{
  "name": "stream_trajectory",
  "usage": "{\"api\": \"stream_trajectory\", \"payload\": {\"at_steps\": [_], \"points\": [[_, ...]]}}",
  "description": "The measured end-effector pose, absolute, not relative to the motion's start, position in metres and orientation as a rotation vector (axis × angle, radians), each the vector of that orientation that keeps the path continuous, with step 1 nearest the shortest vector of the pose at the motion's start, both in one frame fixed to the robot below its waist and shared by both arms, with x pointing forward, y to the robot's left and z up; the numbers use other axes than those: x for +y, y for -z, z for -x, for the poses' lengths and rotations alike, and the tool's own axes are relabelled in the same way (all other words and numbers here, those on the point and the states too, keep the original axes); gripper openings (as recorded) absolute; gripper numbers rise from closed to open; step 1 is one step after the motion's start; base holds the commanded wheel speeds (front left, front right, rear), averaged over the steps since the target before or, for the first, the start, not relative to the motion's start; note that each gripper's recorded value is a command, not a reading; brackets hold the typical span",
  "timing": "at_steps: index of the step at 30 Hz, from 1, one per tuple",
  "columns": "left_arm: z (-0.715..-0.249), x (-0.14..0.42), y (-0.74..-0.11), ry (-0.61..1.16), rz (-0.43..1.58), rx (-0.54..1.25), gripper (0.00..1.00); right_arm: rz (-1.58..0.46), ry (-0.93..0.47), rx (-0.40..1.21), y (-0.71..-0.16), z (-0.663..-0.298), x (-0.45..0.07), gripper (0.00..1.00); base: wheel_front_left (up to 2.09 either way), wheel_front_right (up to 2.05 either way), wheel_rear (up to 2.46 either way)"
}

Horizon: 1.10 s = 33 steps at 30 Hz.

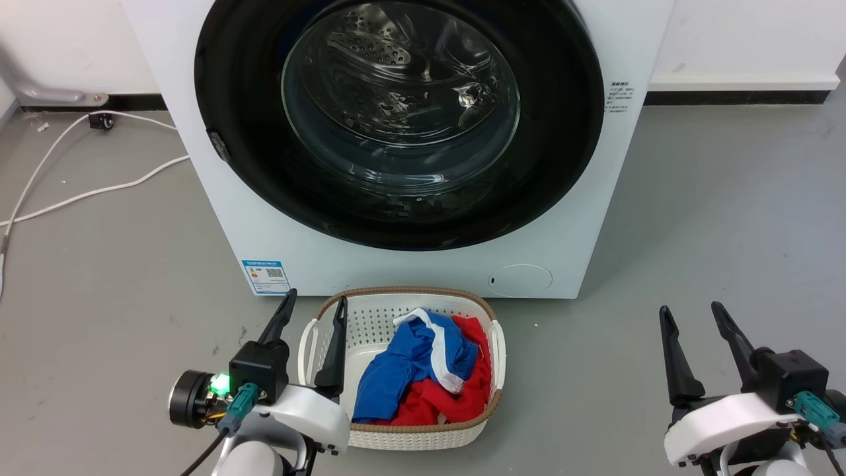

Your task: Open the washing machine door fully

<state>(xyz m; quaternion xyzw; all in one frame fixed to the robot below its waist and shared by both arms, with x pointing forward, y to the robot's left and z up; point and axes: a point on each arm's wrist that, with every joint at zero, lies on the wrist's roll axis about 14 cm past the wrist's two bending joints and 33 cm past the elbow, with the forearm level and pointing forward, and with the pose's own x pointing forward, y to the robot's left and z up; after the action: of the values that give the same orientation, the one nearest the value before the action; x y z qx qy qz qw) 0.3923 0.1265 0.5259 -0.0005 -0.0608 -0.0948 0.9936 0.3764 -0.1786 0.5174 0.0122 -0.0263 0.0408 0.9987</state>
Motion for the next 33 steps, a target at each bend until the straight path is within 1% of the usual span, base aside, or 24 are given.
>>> {"api": "stream_trajectory", "payload": {"at_steps": [17,18,19,20,29,31,33], "points": [[-0.393,0.132,-0.520,0.168,0.027,-0.102,1.00,-0.046,-0.076,-0.044,-0.513,-0.377,-0.179,1.00,0.00,0.00,0.00],[-0.393,0.132,-0.520,0.167,0.026,-0.102,1.00,-0.047,-0.075,-0.042,-0.512,-0.377,-0.179,0.88,0.00,0.00,0.00],[-0.393,0.132,-0.520,0.167,0.027,-0.101,1.00,-0.049,-0.074,-0.040,-0.512,-0.377,-0.179,0.18,0.00,0.00,0.00],[-0.393,0.132,-0.519,0.166,0.028,-0.101,1.00,-0.050,-0.074,-0.037,-0.511,-0.377,-0.180,0.00,0.00,0.00,0.00],[-0.394,0.134,-0.519,0.159,0.033,-0.099,1.00,-0.126,-0.046,-0.022,-0.507,-0.378,-0.186,0.00,0.00,0.00,0.00],[-0.395,0.135,-0.519,0.157,0.034,-0.099,1.00,-0.240,-0.015,-0.026,-0.507,-0.378,-0.193,0.00,0.00,0.00,0.00],[-0.395,0.135,-0.519,0.155,0.035,-0.099,1.00,-0.469,0.018,-0.040,-0.511,-0.381,-0.200,0.00,0.00,0.00,0.00]]}}
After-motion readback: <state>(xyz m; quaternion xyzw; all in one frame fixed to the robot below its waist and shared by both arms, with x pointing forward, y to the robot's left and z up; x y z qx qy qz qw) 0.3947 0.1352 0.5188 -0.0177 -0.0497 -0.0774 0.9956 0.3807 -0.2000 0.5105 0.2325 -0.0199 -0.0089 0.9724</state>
